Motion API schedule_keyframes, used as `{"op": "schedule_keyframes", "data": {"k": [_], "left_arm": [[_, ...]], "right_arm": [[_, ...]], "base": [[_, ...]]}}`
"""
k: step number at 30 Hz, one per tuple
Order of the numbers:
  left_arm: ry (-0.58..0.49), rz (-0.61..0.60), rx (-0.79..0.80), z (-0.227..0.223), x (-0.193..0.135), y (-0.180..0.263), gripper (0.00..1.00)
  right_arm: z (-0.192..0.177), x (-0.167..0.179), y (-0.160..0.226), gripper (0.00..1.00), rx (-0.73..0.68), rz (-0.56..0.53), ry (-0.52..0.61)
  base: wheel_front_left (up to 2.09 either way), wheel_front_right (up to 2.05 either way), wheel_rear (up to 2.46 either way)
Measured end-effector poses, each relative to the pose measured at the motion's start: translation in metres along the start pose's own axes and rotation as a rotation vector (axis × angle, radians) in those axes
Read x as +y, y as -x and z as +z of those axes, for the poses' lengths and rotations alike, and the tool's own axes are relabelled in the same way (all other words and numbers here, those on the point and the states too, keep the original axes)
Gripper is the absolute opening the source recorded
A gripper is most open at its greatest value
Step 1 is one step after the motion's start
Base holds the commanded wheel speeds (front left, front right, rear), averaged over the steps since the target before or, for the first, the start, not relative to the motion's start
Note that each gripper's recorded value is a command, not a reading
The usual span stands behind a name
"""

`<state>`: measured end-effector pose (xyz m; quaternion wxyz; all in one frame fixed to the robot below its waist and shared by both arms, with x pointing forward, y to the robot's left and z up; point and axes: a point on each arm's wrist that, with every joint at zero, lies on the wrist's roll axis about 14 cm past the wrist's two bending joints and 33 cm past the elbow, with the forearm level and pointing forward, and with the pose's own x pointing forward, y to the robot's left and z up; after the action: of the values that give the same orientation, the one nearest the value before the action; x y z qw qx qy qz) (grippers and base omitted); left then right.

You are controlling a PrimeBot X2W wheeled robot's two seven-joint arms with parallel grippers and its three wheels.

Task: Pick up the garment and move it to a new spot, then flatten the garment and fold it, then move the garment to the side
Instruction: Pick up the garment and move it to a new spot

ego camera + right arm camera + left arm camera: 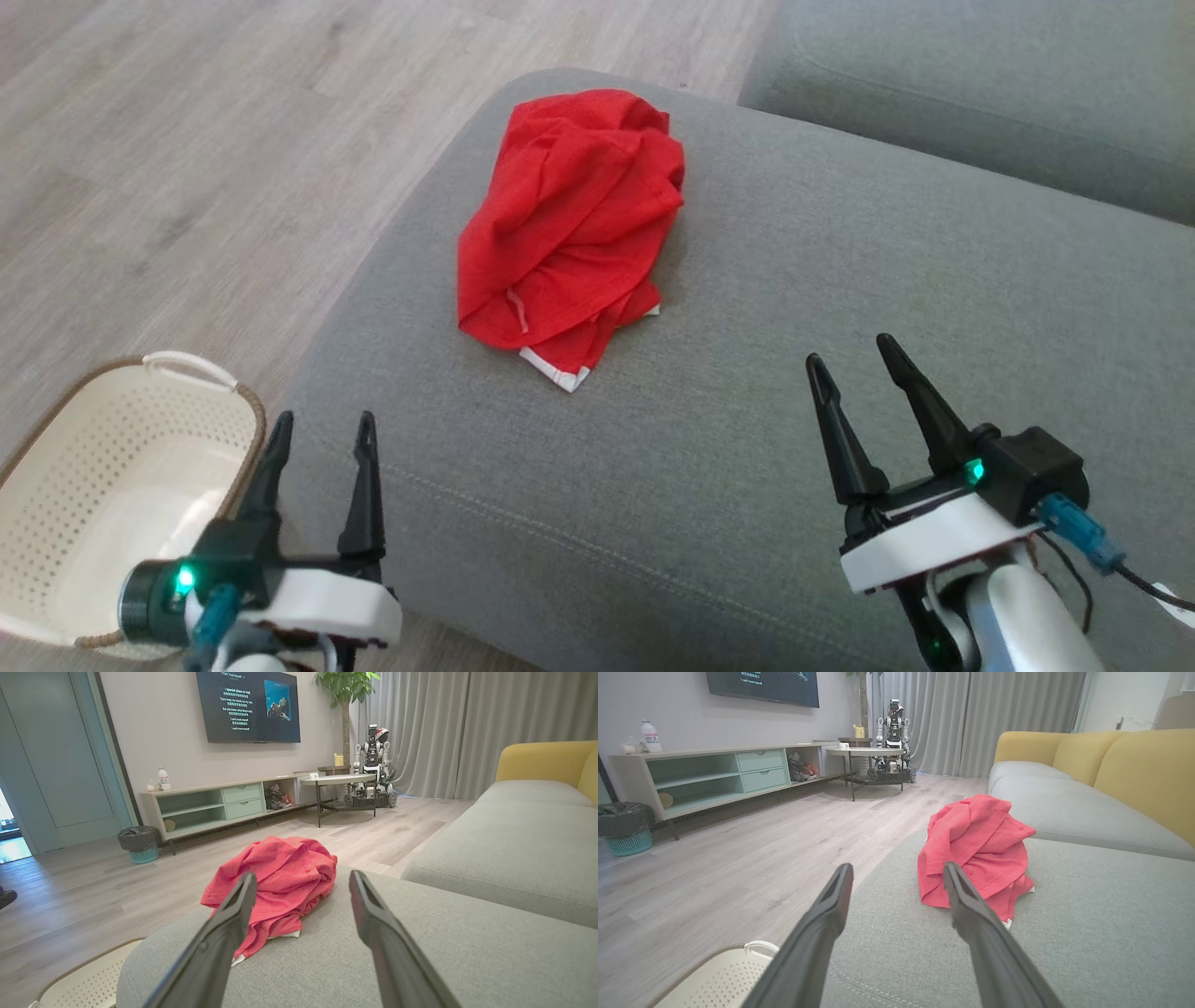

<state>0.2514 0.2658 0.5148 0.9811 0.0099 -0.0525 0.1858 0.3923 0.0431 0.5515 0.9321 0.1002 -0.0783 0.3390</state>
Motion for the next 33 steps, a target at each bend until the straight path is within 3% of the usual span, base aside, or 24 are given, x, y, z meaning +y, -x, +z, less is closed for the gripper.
{"op": "schedule_keyframes", "data": {"k": [6,11,14,23,33], "left_arm": [[0.021,-0.031,0.013,-0.002,-0.005,-0.02,1.0],[0.094,-0.096,0.016,-0.004,-0.02,-0.07,1.0],[0.084,-0.149,0.051,-0.015,-0.032,-0.099,1.0],[-0.076,-0.298,0.204,-0.045,-0.061,-0.206,1.0],[-0.146,-0.412,0.456,-0.121,-0.1,-0.249,1.0]], "right_arm": [[-0.008,-0.021,0.003,1.0,0.013,-0.05,0.015],[-0.023,-0.052,-0.001,1.0,0.036,-0.107,0.053],[-0.025,-0.068,-0.01,1.0,0.022,-0.129,0.072],[-0.053,-0.124,-0.01,1.0,0.058,-0.238,0.11],[-0.077,-0.169,0.008,1.0,0.111,-0.339,0.14]], "base": [[0.0,0.0,0.0],[0.0,0.0,0.0],[0.0,0.0,0.0],[0.0,0.0,0.0],[0.0,0.0,0.0]]}}
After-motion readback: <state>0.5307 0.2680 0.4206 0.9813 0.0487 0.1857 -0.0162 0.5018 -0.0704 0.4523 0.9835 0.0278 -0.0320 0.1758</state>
